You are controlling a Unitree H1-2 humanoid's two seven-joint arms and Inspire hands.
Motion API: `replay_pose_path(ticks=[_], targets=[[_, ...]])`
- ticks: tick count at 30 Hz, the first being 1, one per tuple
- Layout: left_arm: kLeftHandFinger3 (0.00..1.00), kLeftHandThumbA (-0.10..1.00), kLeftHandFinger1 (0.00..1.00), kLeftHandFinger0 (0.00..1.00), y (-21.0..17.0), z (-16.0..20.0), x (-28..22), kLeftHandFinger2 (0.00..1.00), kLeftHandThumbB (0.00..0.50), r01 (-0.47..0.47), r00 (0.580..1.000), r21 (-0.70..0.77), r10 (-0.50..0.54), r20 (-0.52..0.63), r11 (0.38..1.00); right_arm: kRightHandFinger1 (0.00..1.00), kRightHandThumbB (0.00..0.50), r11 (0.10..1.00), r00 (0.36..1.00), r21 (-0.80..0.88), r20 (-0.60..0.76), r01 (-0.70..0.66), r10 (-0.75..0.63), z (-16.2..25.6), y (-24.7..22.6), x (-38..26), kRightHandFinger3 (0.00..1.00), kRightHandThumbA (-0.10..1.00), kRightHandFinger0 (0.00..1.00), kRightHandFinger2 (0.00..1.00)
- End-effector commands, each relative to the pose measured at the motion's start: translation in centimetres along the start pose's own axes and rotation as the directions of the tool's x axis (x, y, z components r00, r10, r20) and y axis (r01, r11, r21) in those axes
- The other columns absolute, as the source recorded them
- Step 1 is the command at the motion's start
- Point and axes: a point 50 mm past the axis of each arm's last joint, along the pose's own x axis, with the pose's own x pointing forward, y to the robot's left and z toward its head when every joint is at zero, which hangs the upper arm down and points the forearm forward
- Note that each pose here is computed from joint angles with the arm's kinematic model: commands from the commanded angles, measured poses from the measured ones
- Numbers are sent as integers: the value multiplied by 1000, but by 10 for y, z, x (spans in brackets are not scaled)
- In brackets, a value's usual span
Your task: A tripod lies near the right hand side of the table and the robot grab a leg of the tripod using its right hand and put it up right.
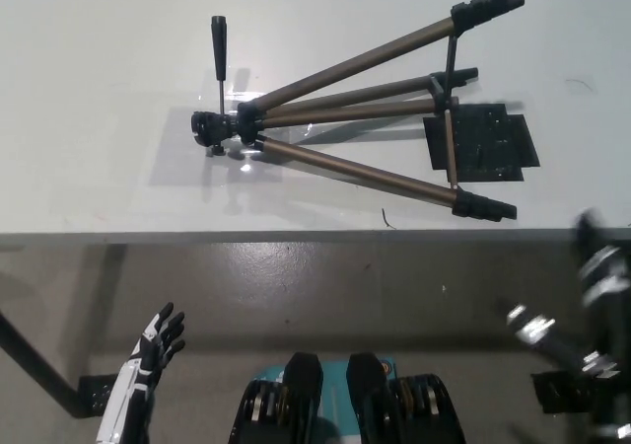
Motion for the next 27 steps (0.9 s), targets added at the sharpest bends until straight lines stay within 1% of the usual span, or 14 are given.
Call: replay_pose_path(ticks=[1,2,3,5,6,7,10,13,14,18,21,22,23,27], targets=[[1000,1000,1000,1000,5,14,4,1000,296,21,995,8,-22,96,1000,1000,262,996,960,-86,280,24,1,58,-20,64,1000,946,1000,1000],[1000,1000,1000,1000,6,14,4,1000,300,22,995,6,-22,96,1000,1000,275,995,958,-102,286,18,12,62,-21,69,1000,960,1000,1000],[1000,1000,1000,1000,7,13,3,1000,328,27,995,15,-28,100,1000,1000,344,989,950,-145,309,-3,48,77,-24,93,1000,939,1000,1000],[1000,1000,1000,1000,8,11,1,1000,350,28,994,25,-30,102,999,1000,364,984,937,-174,337,-27,86,99,-26,122,1000,876,1000,1000],[1000,1000,1000,1000,9,10,-1,1000,376,27,995,31,-30,99,999,1000,350,966,925,-254,354,-48,139,122,-28,143,1000,838,1000,1000],[1000,1000,1000,1000,10,9,-3,1000,380,28,995,29,-31,98,999,1000,363,961,920,-265,352,-77,171,138,-26,156,1000,814,1000,1000],[1000,1000,1000,1000,9,9,-5,1000,364,30,995,39,-33,94,999,1000,397,940,897,-311,363,-138,252,178,-22,203,1000,745,1000,1000],[1000,1000,1000,1000,8,12,3,1000,356,33,994,43,-37,103,999,1000,388,906,874,-384,361,-178,325,202,-18,243,1000,770,1000,1000],[1000,1000,1000,1000,8,11,3,1000,359,32,994,39,-36,103,999,1000,425,859,867,-470,323,-202,380,214,-12,261,1000,874,1000,1000],[1000,1000,1000,1000,9,11,4,1000,370,22,995,34,-26,99,999,1000,485,737,833,-603,206,-305,514,244,27,311,1000,852,1000,1000],[1000,1000,1000,1000,9,10,4,1000,368,19,994,40,-23,102,999,1000,488,672,814,-650,140,-354,564,248,49,331,1000,846,1000,1000],[1000,1000,1000,1000,9,10,4,1000,368,22,995,39,-25,101,999,1000,488,609,800,-696,82,-381,594,252,61,341,1000,900,1000,1000],[1000,1000,1000,1000,9,9,3,1000,363,22,995,40,-26,98,999,1000,471,582,792,-707,52,-401,609,251,69,348,1000,884,1000,1000],[1000,1000,1000,1000,7,10,1,1000,351,19,996,40,-23,91,999,1000,488,409,744,-767,-131,-495,655,245,111,375,1000,875,1000,1000]])
